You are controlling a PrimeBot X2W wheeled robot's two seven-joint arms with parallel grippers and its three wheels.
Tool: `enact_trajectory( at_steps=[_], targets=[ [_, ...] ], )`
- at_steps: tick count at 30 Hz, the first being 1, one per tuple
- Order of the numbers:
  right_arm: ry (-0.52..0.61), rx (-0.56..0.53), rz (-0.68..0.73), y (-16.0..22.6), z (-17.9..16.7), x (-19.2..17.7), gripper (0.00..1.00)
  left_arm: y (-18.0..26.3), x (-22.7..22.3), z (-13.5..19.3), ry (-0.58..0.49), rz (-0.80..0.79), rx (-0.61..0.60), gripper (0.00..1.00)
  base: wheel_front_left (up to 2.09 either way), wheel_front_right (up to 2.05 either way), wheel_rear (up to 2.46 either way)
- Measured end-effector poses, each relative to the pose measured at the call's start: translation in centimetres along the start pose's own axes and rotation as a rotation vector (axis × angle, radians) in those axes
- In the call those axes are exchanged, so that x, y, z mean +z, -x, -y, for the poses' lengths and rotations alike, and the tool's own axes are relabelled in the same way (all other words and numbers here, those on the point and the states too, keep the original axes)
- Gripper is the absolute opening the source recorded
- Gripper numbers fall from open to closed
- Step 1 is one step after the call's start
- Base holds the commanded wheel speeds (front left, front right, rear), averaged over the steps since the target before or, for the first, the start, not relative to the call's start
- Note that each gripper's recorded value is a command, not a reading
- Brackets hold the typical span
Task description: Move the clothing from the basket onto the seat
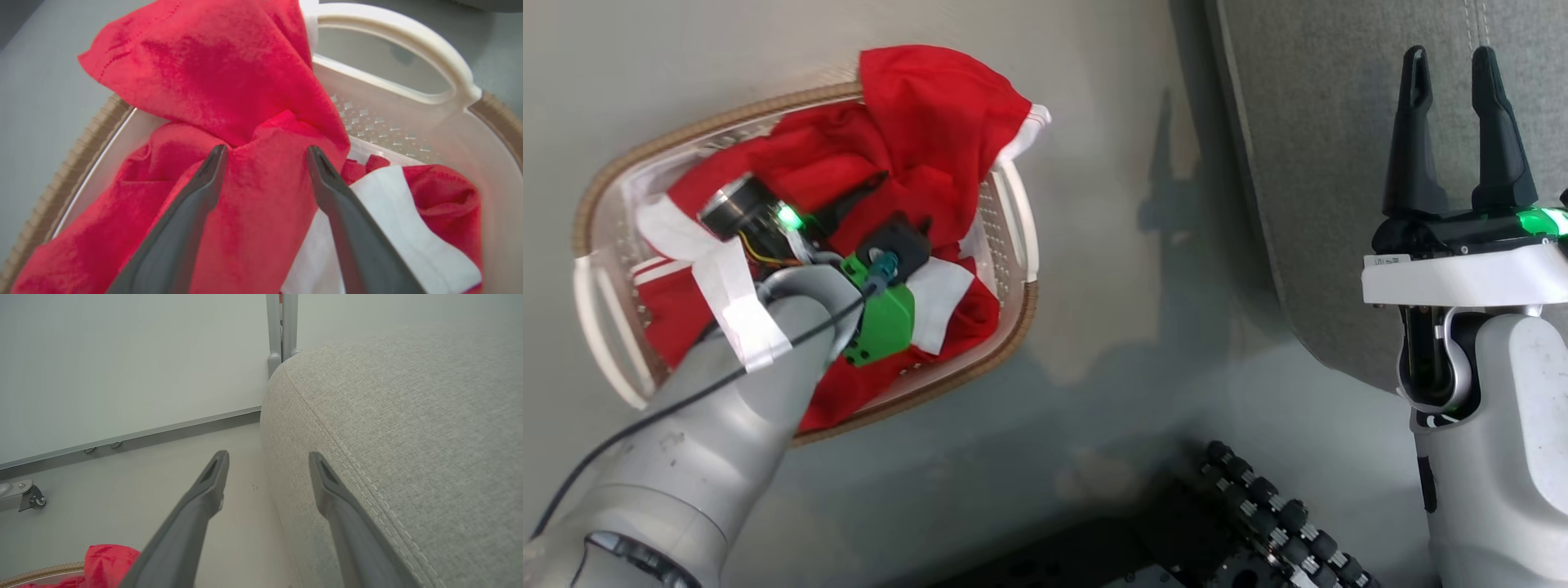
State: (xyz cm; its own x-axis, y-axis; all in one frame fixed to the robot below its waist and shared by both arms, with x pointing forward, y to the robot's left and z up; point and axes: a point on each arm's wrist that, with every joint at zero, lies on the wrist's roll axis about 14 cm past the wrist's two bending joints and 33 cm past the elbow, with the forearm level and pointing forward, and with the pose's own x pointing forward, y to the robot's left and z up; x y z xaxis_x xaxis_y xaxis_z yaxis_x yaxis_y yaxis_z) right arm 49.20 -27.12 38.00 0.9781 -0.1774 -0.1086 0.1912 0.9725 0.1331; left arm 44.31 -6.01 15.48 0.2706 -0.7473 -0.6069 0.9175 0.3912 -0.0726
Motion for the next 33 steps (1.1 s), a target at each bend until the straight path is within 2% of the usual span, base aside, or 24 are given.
enact_trajectory(
  at_steps=[8, 9, 10, 12, 13, 25, 33],
  targets=[
    [0.026, -0.028, -0.038, 0.5, 1.2, -1.2, 1.0, -1.8, -3.0, 0.0, 0.008, -0.132, -0.004, 1.0, 0.0, 0.0, 0.0],
    [0.027, -0.029, -0.039, 0.5, 1.3, -1.2, 1.0, -1.9, -3.2, 0.1, 0.017, -0.146, -0.004, 0.94, 0.0, 0.0, 0.0],
    [0.026, -0.028, -0.039, 0.5, 1.2, -1.2, 1.0, -1.9, -3.2, 0.2, 0.023, -0.153, -0.002, 0.6, 0.0, 0.0, 0.0],
    [0.024, -0.026, -0.037, 0.4, 1.2, -1.2, 1.0, -1.8, -3.1, 0.0, 0.035, -0.15, 0.012, 0.08, 0.0, 0.0, 0.0],
    [0.023, -0.026, -0.035, 0.4, 1.1, -1.1, 1.0, -1.7, -3.0, -0.1, 0.039, -0.147, 0.016, 0.0, 0.0, 0.0, 0.0],
    [0.032, 0.009, 0.004, 0.5, -0.3, 0.8, 1.0, 0.7, 0.2, -0.3, 0.075, -0.076, 0.069, 0.0, 0.0, 0.0, 0.0],
    [0.063, 0.013, 0.021, 2.3, -0.6, 2.7, 1.0, 3.8, 6.0, -0.8, 0.092, 0.069, 0.131, 0.0, 0.0, 0.0, 0.0]
  ],
)
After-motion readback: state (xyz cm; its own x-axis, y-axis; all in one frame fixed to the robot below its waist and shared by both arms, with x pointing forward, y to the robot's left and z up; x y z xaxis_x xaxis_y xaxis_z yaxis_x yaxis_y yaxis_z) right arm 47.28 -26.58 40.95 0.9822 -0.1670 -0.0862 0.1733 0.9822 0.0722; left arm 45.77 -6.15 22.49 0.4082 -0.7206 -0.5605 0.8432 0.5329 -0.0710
